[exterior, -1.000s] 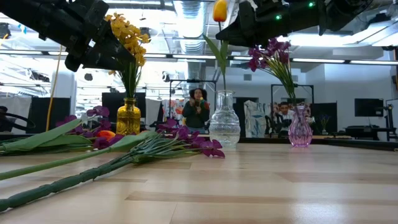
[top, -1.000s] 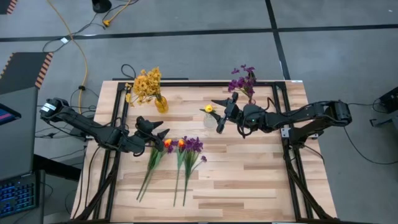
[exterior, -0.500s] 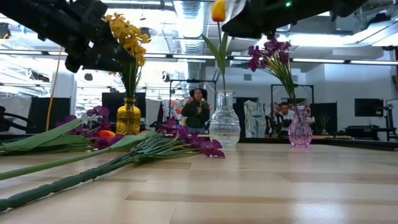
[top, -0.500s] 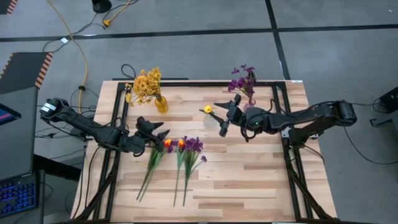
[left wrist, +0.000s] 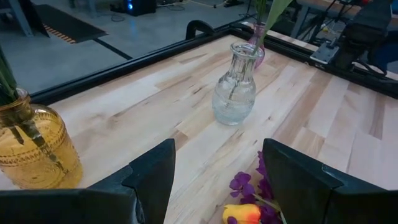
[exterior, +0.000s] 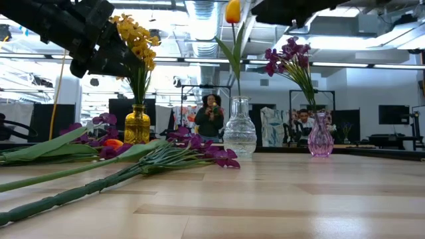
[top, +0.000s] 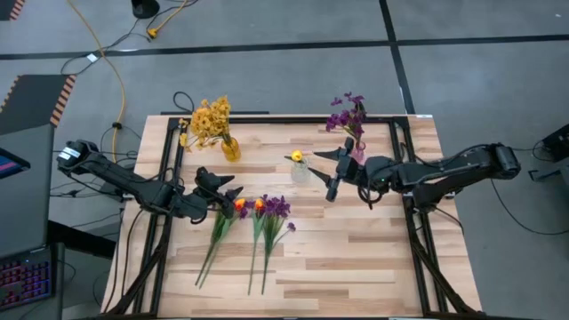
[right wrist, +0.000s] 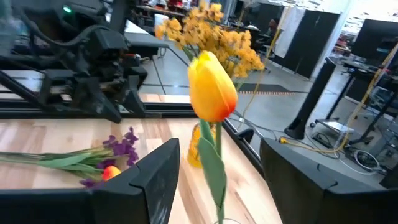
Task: Sort flowers into vase by color
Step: Put the violet flowers into the pink vase
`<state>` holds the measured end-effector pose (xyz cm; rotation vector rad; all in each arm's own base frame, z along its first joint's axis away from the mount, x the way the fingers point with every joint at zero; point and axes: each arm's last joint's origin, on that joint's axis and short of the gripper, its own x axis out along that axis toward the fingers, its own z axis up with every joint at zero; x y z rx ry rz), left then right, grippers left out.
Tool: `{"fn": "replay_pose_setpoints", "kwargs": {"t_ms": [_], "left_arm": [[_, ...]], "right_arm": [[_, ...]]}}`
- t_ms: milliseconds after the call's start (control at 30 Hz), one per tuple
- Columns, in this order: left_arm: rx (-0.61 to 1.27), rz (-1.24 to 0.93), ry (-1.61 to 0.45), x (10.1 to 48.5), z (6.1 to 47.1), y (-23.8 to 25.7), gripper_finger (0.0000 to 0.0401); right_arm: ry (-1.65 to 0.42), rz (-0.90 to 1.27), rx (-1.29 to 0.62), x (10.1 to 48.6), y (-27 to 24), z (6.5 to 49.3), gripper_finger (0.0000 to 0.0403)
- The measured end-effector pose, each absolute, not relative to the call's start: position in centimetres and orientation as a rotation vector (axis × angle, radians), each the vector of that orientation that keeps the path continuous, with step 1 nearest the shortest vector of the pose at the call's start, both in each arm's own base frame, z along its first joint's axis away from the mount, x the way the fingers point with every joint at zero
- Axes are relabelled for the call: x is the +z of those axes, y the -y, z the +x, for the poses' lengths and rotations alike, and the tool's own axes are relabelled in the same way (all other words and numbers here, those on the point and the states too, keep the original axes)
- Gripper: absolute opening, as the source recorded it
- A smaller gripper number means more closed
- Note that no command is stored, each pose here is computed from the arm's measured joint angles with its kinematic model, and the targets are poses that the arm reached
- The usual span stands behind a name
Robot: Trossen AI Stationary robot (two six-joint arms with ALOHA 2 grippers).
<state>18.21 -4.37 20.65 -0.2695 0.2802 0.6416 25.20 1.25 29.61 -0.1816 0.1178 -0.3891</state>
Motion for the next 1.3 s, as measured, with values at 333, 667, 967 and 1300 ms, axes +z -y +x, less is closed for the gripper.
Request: {"fn": "replay_pose_setpoints", "kwargs": {"t_ms": [333,667,967,1300], "left_arm": [[0.628,-0.27,-0.288,20.6,18.2,4.4,0.0229],[0.405,-0.31,-0.373,21.8,18.9,5.2,0.0229],[0.334,-0.349,-0.534,25.9,18.8,5.5,0.0229],[0.293,-0.577,-0.71,27.2,17.6,6.5,0.0229]], "right_arm": [[-0.09,-0.181,-0.268,30.5,-4.0,23.7,0.025],[-0.101,-0.195,-0.142,30.3,-6.9,23.0,0.025],[-0.154,-0.123,-0.12,29.2,-7.7,23.4,0.025],[-0.258,-0.17,-0.118,27.2,-8.1,24.5,0.025]]}}
